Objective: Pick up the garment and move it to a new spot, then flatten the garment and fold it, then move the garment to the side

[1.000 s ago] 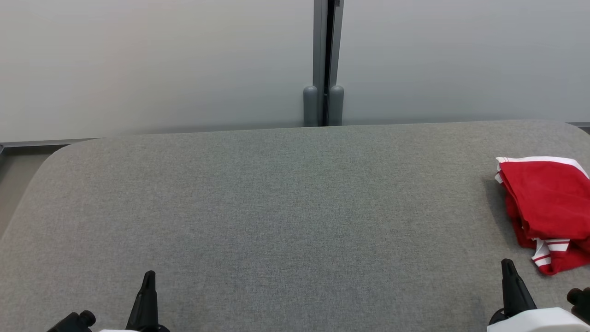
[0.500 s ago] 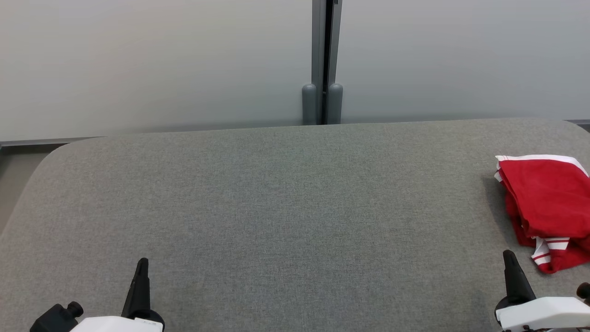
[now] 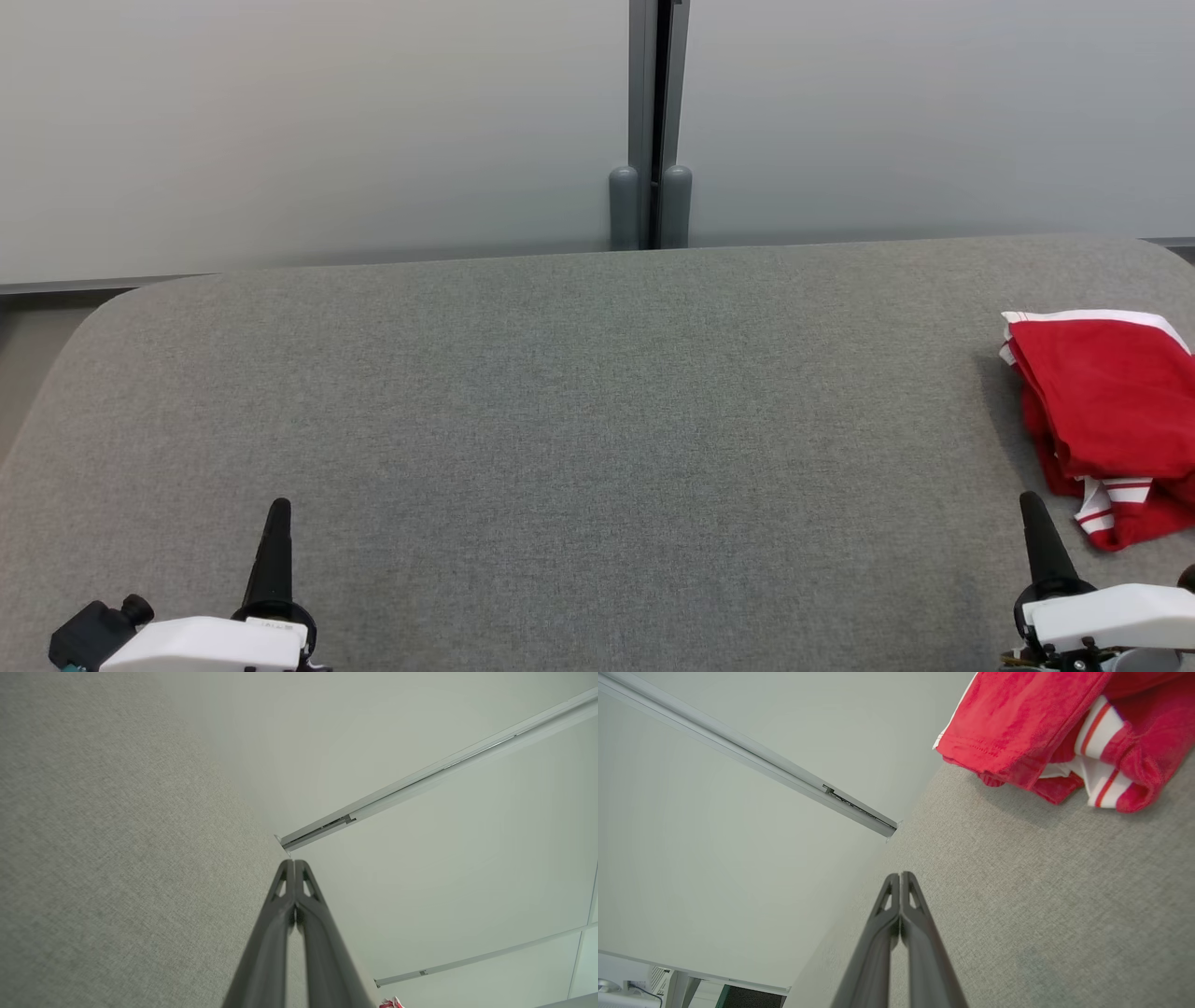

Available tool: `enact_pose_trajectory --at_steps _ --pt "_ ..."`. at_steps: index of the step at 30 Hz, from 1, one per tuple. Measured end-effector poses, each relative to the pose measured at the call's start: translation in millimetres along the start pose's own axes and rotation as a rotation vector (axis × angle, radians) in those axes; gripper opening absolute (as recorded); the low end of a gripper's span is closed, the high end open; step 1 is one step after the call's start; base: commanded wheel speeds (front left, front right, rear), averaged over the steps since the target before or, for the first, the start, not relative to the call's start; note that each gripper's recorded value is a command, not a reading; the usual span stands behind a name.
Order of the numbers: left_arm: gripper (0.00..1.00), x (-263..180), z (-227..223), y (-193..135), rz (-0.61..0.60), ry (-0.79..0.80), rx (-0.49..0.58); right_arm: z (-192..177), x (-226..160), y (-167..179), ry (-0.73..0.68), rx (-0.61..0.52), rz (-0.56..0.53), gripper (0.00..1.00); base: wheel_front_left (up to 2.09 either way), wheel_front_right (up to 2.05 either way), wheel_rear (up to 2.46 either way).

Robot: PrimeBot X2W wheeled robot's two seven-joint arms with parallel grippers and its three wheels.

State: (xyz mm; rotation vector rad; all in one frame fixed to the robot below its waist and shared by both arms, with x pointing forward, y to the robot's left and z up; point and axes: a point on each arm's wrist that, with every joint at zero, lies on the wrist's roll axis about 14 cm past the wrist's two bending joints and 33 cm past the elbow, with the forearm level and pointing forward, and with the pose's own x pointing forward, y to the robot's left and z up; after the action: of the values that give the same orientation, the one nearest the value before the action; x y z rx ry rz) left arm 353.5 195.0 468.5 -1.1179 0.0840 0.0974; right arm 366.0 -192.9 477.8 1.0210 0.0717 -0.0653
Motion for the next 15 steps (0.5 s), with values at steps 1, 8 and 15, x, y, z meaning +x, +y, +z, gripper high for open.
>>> enact_pose_trajectory --at_steps 1,8,15 --pt "0.0 0.4 0.1 -0.1 0.0 0.0 -0.009 0.6 0.7 0.7 -0.002 0.011 0.002 0.0 0.0 0.0 0.0" --pt "0.0 4.6 2.9 -3.8 -0.009 0.0 -0.072 3.0 3.8 3.5 -0.003 0.087 0.009 0.0 0.0 0.0 0.0" --pt "0.0 7.7 4.5 -6.7 -0.017 0.003 -0.131 4.9 6.2 5.8 -0.002 0.158 0.016 0.0 0.0 0.0 0.0"
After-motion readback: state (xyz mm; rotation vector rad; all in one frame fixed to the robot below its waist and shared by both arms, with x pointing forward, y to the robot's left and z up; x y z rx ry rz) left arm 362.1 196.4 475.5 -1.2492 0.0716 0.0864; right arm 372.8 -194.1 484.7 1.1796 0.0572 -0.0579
